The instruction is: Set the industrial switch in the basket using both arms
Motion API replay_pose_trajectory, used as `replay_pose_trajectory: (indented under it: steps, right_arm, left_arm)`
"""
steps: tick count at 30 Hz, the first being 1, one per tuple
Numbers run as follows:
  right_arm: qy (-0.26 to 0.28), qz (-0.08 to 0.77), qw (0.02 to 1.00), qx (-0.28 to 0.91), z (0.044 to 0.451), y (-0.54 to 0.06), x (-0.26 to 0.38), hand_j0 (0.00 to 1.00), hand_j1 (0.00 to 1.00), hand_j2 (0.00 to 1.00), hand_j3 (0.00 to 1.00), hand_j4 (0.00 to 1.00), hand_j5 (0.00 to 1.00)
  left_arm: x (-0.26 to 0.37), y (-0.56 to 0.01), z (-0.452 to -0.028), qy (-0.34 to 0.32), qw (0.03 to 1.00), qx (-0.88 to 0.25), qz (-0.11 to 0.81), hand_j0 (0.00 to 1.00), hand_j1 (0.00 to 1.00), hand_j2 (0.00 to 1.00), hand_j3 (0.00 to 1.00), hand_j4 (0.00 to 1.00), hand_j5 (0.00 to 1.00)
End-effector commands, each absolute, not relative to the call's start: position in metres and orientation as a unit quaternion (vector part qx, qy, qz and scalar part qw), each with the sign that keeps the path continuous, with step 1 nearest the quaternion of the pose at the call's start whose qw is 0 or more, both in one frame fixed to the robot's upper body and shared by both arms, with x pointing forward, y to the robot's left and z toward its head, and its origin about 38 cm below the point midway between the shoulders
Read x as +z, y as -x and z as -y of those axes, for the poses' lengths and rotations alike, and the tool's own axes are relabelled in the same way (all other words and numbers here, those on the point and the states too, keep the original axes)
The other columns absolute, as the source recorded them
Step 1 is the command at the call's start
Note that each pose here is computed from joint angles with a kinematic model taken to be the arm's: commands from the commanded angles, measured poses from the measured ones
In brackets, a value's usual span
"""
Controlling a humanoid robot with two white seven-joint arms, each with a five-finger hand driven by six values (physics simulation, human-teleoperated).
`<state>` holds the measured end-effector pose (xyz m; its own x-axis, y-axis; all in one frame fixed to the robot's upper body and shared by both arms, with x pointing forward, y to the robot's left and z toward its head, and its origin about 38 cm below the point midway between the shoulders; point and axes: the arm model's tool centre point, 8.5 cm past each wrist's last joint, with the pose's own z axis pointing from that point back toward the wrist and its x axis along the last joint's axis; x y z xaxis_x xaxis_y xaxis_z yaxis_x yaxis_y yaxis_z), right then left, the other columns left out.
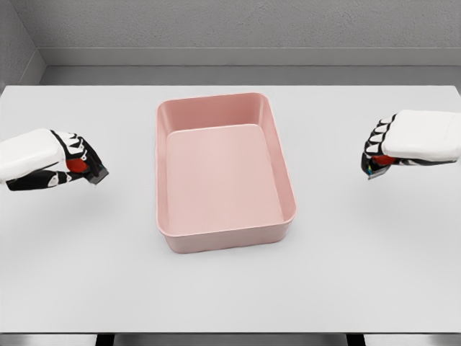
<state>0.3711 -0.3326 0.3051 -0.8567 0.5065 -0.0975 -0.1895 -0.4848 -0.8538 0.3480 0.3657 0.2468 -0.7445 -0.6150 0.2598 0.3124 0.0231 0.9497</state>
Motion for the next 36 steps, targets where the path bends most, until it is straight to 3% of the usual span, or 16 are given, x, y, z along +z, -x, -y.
replay_pose_trajectory:
  steps: [1, 36]
  right_arm:
    - [0.169, 0.467, 0.206, 0.843, 0.331, -0.372, 0.305, 0.56, 0.56, 0.56, 0.56, 0.56, 0.56]
    - [0.165, 0.537, 0.136, 0.816, 0.271, -0.39, 0.331, 0.56, 0.56, 0.56, 0.56, 0.56, 0.56]
  left_arm:
    - [0.249, -0.348, -0.363, -0.117, 0.335, -0.686, 0.636, 0.47, 0.47, 0.47, 0.47, 0.47, 0.47]
    - [0.269, -0.351, -0.31, -0.095, 0.264, -0.668, 0.689, 0.48, 0.48, 0.48, 0.48, 0.48, 0.48]
